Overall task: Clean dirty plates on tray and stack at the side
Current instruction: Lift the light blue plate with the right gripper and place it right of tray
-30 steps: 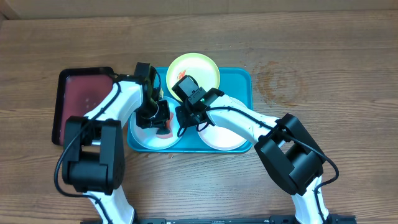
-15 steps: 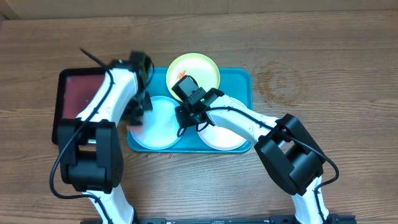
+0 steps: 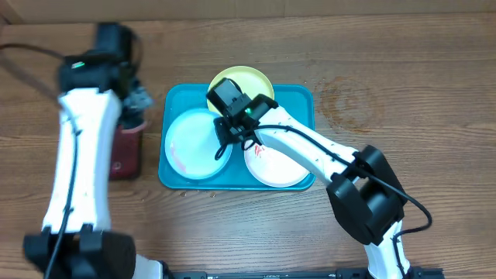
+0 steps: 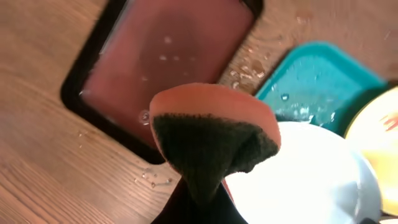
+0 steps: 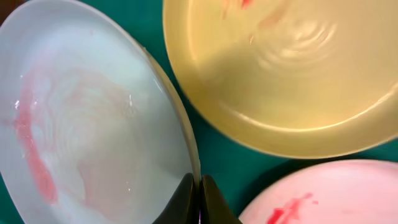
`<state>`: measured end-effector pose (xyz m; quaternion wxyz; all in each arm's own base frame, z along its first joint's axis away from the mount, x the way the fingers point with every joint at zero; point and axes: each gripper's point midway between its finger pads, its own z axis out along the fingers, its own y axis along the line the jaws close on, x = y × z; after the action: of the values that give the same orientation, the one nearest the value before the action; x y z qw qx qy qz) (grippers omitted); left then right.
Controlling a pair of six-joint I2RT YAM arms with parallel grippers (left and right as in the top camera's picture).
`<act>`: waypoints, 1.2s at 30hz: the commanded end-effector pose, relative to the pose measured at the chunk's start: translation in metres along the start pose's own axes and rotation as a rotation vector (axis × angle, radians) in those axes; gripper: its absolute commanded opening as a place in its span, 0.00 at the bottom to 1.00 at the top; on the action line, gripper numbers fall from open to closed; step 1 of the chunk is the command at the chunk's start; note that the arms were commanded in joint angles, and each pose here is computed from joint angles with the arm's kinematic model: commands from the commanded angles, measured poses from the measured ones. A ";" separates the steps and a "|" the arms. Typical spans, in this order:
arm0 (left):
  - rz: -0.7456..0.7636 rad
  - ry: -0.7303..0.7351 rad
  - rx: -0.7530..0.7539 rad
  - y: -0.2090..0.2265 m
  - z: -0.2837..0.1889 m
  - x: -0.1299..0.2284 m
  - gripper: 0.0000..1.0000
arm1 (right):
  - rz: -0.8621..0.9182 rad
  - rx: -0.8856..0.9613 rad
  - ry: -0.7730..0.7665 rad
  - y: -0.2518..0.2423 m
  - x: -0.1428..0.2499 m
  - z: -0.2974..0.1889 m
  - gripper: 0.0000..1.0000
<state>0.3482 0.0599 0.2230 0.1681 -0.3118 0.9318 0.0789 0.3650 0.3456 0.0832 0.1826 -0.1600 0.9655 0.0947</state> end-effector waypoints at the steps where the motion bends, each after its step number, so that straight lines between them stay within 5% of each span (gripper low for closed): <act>1: -0.041 0.034 0.055 0.006 0.000 -0.002 0.04 | -0.067 0.096 -0.242 0.004 -0.054 -0.077 0.04; 14: -0.147 0.146 0.074 0.047 0.067 0.002 0.04 | -0.378 0.792 -0.541 0.000 -0.074 -0.191 0.04; 19: -0.229 0.171 0.109 0.065 0.072 -0.001 0.04 | -0.510 0.868 -0.566 0.023 -0.068 -0.206 0.04; 28: -0.249 0.173 0.104 0.072 0.073 -0.002 0.04 | -0.496 0.808 -0.594 0.039 -0.065 -0.203 0.04; 36: -0.249 0.178 0.103 0.072 0.073 -0.001 0.04 | -0.431 0.216 -0.276 0.046 -0.043 -0.096 0.04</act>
<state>0.3254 0.1388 0.1588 0.1107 -0.4326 0.8947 -0.0142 0.3518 0.3747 0.2322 0.4316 -0.3148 0.8318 -0.1512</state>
